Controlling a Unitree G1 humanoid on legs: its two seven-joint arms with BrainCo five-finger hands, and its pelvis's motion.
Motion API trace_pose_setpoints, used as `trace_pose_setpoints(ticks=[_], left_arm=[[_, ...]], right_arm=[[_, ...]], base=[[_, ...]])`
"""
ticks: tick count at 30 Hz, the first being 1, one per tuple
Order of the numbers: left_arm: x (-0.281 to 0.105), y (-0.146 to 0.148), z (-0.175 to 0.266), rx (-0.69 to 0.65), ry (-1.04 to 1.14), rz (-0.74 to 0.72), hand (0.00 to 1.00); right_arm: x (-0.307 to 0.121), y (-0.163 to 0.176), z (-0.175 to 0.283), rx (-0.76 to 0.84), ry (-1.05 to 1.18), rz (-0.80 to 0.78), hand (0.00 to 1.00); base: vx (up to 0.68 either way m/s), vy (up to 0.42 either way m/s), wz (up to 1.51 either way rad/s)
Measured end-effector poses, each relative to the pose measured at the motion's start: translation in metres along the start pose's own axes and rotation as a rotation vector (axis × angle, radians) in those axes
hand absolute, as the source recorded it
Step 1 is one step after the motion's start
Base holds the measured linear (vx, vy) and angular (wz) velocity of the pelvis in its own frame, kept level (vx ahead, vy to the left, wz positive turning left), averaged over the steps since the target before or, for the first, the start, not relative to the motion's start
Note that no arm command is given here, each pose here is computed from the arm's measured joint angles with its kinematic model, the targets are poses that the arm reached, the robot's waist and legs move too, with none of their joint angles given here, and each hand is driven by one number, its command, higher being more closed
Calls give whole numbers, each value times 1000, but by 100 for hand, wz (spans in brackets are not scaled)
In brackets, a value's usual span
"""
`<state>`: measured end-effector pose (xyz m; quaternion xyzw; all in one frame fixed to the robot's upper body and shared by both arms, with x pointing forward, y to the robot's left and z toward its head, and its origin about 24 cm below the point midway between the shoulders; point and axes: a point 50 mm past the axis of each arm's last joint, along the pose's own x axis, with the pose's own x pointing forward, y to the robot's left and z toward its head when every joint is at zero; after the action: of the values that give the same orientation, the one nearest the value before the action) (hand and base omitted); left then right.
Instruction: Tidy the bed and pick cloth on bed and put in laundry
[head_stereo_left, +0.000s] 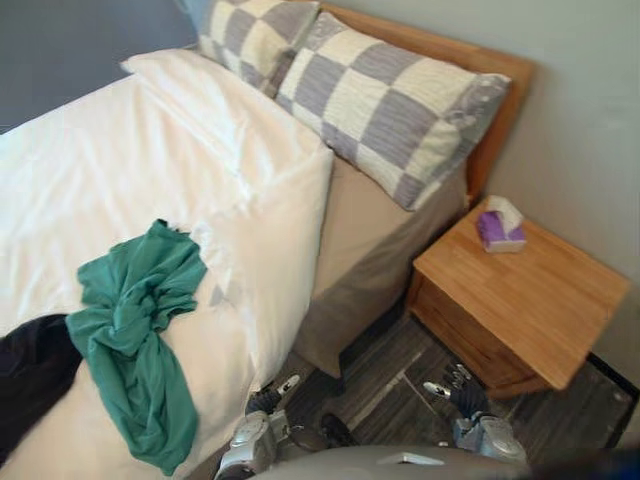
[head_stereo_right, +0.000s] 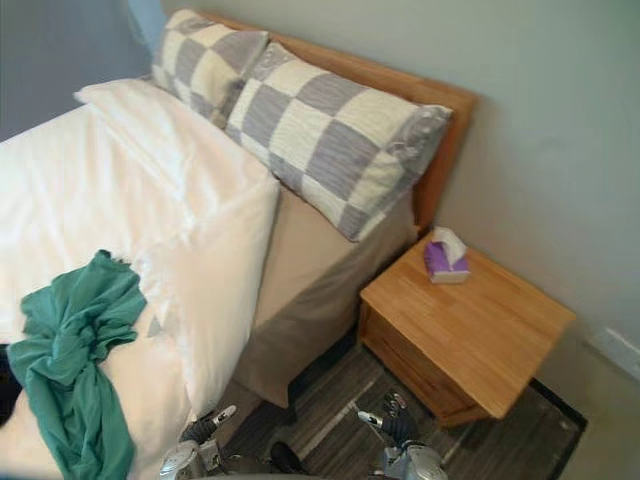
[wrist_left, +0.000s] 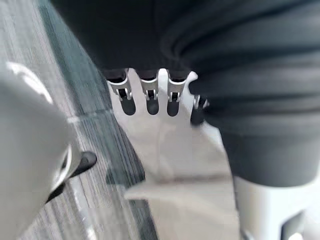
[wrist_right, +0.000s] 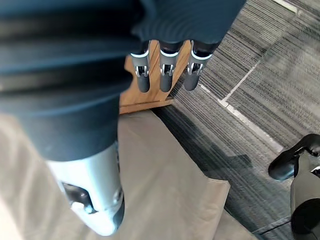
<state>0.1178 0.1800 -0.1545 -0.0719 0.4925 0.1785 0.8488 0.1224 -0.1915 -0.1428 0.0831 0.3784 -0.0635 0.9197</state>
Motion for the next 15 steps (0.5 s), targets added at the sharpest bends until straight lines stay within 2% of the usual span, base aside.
trace_pose_setpoints(ticks=[7,9,12,15], left_arm=[[4,14,4,25,28,33,0],[2,7,-5,1,55,23,0],[-2,13,-20,-34,91,46,0],[-3,16,-20,-31,71,52,0]], right_arm=[[0,10,-3,20,5,14,0],[0,3,-3,42,9,-16,0],[0,-2,-1,58,3,-33,0],[-3,5,-9,97,22,-33,0]], base=[[235,-210,170],[205,-246,88],[177,-124,64],[193,-84,67]])
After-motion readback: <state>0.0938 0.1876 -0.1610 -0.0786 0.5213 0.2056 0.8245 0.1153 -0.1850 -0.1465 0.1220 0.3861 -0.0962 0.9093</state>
